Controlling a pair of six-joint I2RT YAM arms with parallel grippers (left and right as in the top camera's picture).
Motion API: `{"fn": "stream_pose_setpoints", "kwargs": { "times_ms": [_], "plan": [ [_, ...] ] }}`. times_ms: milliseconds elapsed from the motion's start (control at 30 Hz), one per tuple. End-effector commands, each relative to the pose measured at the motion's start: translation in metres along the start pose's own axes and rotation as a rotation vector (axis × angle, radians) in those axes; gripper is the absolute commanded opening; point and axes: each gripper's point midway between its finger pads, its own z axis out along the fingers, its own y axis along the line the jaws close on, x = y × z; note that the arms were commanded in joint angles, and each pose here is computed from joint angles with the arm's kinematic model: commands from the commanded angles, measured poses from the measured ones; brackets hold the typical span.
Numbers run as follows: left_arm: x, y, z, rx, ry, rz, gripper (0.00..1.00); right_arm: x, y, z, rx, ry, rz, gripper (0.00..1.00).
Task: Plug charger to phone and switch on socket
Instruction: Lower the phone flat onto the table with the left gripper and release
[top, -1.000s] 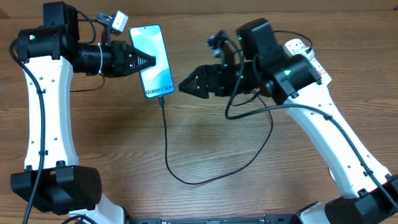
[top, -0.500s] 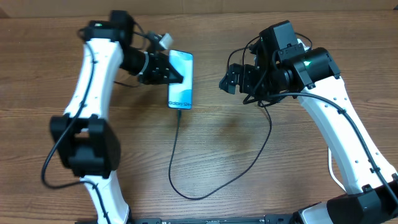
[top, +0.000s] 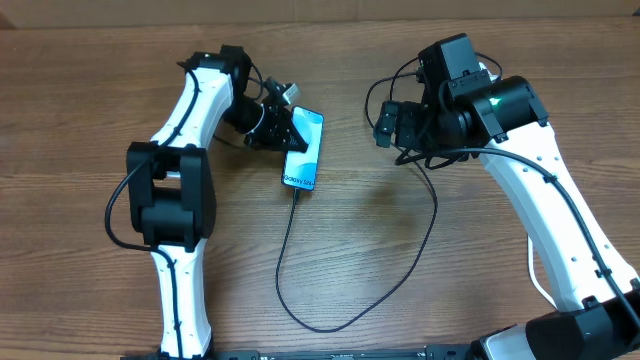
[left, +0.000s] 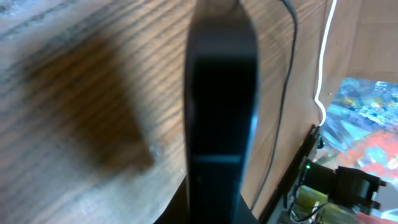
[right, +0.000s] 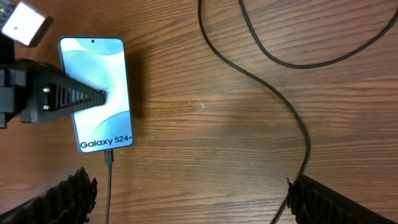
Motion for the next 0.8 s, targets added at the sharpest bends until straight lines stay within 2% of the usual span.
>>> {"fn": "stream_pose_setpoints", "kwargs": {
  "times_ms": [0, 400, 767],
  "plan": [
    [-0.006, -0.005, 0.005, 0.022, -0.011, 0.051, 0.04, -0.012, -0.002, -0.015, 0.004, -0.064, 0.009, 1.00],
    [-0.025, 0.008, 0.015, 0.003, -0.063, -0.002, 0.04, -0.009, -0.003, -0.014, 0.007, -0.048, 0.037, 1.00],
    [-0.019, 0.031, 0.029, -0.038, -0.023, -0.067, 0.04, -0.006, -0.005, -0.010, 0.018, -0.027, 0.039, 1.00]
  ]
}}
